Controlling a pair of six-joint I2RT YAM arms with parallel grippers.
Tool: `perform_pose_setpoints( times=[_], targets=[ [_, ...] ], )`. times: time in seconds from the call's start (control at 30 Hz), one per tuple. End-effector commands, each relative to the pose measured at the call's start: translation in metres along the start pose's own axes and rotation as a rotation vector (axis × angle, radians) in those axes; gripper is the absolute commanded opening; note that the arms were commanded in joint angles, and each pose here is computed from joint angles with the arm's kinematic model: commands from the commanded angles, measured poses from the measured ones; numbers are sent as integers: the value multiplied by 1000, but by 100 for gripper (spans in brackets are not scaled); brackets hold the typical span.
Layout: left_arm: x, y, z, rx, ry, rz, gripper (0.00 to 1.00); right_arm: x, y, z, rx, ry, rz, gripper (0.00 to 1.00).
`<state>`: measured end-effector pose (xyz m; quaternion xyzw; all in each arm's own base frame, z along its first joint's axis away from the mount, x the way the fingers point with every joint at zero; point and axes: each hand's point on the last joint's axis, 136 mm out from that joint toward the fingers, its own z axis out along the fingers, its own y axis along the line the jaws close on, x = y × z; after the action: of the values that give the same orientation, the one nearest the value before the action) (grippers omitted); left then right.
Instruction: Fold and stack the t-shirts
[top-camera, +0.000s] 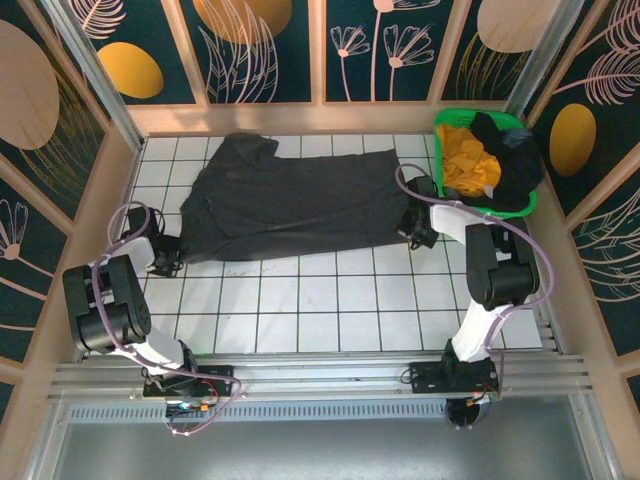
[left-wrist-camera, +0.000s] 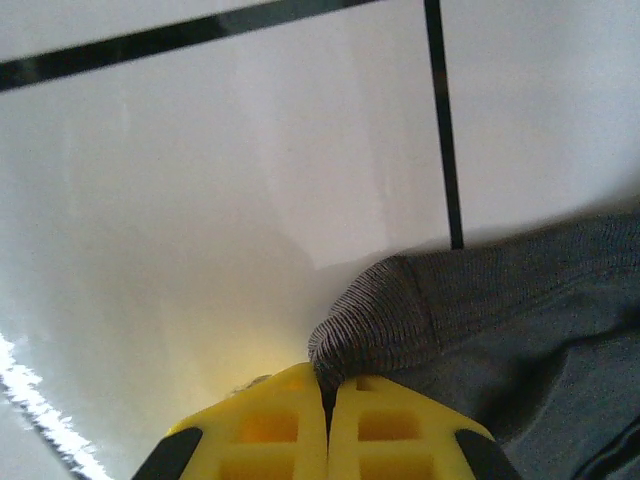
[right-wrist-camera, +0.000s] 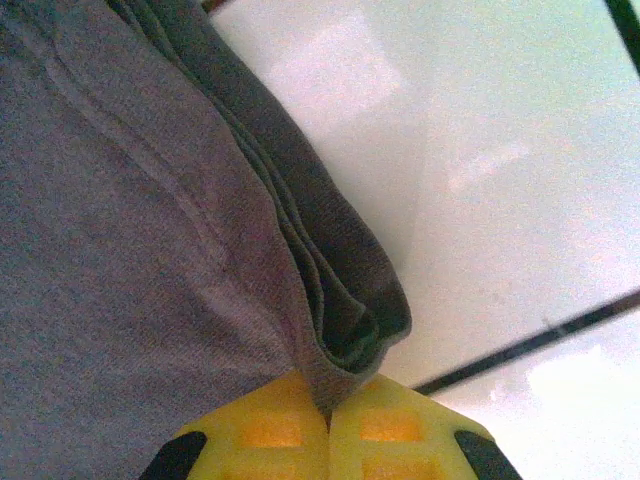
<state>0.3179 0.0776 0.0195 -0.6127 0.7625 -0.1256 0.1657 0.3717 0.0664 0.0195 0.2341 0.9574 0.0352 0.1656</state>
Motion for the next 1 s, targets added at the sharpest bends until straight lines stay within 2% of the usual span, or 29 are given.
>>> perform_pose_setpoints(
  times=[0.0,0.2,0.43,0.47,0.53,0.57,0.63,0.7,0.77,0.83,0.97],
  targets=[
    [-13,28,-18,-120,-70,35,0,45,-39,-9,133,92,16,0],
    [-23,54,-33,-236,-152,94,0,90,-59,-30,139,164,7,0],
    [-19,69,-23,-279,-141,145,1,119,-66,-28,110,236,4,0],
    [-19,66,-23,-271,-138,150,7,118,-64,-29,108,234,5,2],
    [-23,56,-28,-243,-146,151,21,111,-58,-36,100,211,6,22],
    [-27,47,-34,-222,-165,153,31,106,-55,-41,95,191,4,29],
    [-38,29,-49,-182,-210,154,47,96,-47,-52,78,150,-1,37],
    [-44,4,-66,-138,-236,169,51,82,-32,-67,36,98,-8,41],
    [-34,-19,-75,-116,-219,221,52,71,-12,-81,-33,54,-27,42],
    [-14,-54,-89,-41,-199,265,57,62,22,-95,-168,20,-83,43],
    [43,-75,-86,54,-67,263,57,74,103,-120,-582,88,-223,44]
  ],
)
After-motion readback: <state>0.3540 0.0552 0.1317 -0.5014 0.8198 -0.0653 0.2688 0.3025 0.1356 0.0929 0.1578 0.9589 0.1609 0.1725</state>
